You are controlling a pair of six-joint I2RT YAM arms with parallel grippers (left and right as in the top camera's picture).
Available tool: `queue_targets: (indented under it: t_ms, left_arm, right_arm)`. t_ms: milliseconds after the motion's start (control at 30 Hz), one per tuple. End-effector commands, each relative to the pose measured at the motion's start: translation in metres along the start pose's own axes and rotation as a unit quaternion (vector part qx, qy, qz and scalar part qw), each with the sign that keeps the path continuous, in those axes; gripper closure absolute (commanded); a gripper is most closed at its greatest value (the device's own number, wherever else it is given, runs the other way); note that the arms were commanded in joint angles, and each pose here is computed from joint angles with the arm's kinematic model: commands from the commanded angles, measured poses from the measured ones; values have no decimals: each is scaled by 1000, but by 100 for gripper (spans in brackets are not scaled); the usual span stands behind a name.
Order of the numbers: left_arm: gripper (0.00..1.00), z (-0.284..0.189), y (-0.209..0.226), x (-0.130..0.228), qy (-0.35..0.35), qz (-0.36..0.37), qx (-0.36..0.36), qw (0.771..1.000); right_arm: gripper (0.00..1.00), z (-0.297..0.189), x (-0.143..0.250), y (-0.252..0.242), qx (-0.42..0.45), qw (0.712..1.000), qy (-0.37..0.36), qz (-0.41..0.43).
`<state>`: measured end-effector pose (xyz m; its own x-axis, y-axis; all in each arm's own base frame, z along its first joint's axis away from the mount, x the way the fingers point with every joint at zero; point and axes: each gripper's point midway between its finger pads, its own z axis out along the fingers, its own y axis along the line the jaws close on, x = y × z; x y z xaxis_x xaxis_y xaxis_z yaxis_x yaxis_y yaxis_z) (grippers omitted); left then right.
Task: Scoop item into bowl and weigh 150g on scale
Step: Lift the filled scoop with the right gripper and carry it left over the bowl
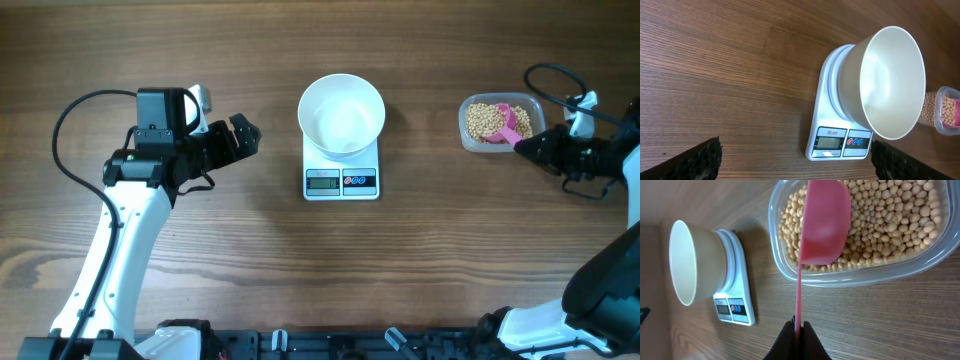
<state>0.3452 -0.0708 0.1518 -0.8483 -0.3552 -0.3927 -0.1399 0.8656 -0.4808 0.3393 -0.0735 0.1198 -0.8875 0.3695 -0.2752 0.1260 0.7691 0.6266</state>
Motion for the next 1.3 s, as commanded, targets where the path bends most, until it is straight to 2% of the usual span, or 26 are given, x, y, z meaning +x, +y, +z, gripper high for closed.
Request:
queue_targets:
  t_ms: [0, 233, 733, 933, 1267]
  left_arm:
    - [0, -2, -6, -5, -4, 7, 7, 1000]
    - [0, -2, -6, -5, -4, 7, 7, 1000]
    - [0, -2, -6, -5, -4, 7, 7, 1000]
    - [0, -2, -6, -5, -4, 7, 7, 1000]
    - [0, -2, -6, -5, -4, 7, 7, 1000]
  right_arm:
    - [96, -2, -3, 8, -52, 999, -15, 5]
    - [96, -15, -5, -4, -55, 998, -34, 25]
    - [96, -48, -5, 7, -152, 984, -84, 42]
    - [96, -58, -4, -1, -155, 981, -95, 65]
    - [96, -71, -10, 24, -230, 963, -122, 68]
